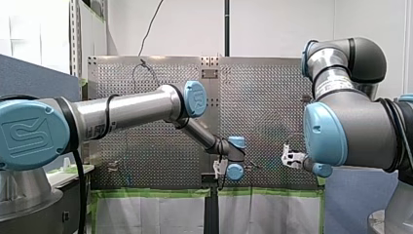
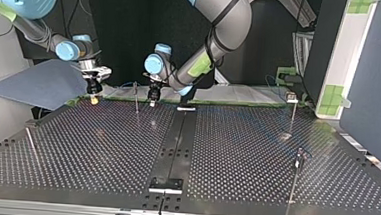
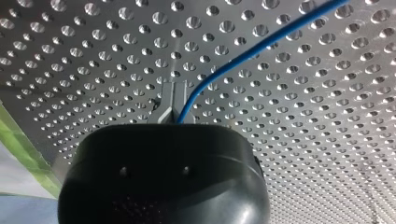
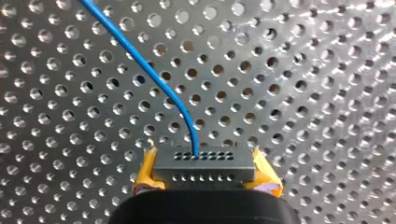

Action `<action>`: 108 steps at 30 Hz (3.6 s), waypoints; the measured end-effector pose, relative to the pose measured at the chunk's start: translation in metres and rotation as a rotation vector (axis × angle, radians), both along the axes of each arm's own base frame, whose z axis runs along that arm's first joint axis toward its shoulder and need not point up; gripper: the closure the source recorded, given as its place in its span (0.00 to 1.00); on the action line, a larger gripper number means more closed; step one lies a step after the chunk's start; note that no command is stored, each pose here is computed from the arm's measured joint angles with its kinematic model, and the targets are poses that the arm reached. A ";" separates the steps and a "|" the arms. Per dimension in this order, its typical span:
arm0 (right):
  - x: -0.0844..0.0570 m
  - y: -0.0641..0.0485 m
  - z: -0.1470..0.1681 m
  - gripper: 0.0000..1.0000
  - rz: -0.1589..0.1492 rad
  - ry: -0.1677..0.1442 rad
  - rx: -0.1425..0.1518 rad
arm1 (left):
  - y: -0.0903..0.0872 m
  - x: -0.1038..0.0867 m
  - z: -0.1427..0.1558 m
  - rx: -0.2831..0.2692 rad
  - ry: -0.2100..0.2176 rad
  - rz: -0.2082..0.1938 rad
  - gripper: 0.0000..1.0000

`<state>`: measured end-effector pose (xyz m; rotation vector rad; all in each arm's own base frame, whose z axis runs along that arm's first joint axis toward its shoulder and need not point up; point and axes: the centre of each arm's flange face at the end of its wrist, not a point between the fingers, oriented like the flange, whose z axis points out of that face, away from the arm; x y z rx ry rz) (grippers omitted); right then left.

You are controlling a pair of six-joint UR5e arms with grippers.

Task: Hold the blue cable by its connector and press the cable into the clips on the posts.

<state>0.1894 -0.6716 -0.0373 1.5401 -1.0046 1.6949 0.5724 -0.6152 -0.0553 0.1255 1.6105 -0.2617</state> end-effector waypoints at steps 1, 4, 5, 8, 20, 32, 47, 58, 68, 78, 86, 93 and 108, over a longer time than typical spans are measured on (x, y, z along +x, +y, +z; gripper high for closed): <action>0.001 -0.001 -0.003 1.00 0.002 0.004 0.002 | 0.000 0.000 0.000 0.000 0.000 0.001 1.00; 0.005 -0.004 -0.008 1.00 0.008 0.011 0.003 | 0.001 0.002 0.001 -0.001 -0.001 0.004 1.00; 0.006 -0.005 -0.008 1.00 0.011 0.012 0.001 | 0.001 0.002 0.001 -0.001 -0.002 0.005 1.00; 0.009 -0.010 -0.006 1.00 0.015 0.013 -0.008 | 0.001 0.004 0.003 -0.004 -0.006 0.009 1.00; 0.015 -0.026 0.005 1.00 0.054 0.008 -0.046 | 0.007 0.013 0.007 -0.010 -0.014 0.035 1.00; 0.016 -0.029 0.008 1.00 0.093 0.000 -0.053 | 0.012 0.019 0.008 -0.011 -0.015 0.046 1.00; 0.014 -0.037 0.009 1.00 0.092 -0.005 -0.060 | 0.018 0.028 0.010 -0.015 -0.019 0.056 1.00; 0.014 -0.037 0.009 1.00 0.092 -0.005 -0.059 | 0.017 0.026 0.010 -0.012 -0.016 0.054 1.00; 0.015 -0.036 0.008 1.00 0.094 -0.005 -0.058 | 0.018 0.025 0.009 -0.008 -0.009 0.052 1.00; 0.017 -0.035 0.006 1.00 0.095 -0.002 -0.052 | 0.026 0.014 -0.011 0.020 0.021 0.051 0.04; 0.018 -0.035 0.006 1.00 0.093 0.000 -0.050 | 0.023 -0.009 -0.025 0.054 0.049 -0.011 0.00; 0.018 -0.032 0.003 1.00 0.076 0.016 -0.034 | 0.018 -0.021 -0.027 0.068 0.067 -0.078 0.18; 0.021 -0.022 -0.005 1.00 0.060 0.086 0.016 | 0.011 -0.026 0.020 0.034 0.012 -0.113 1.00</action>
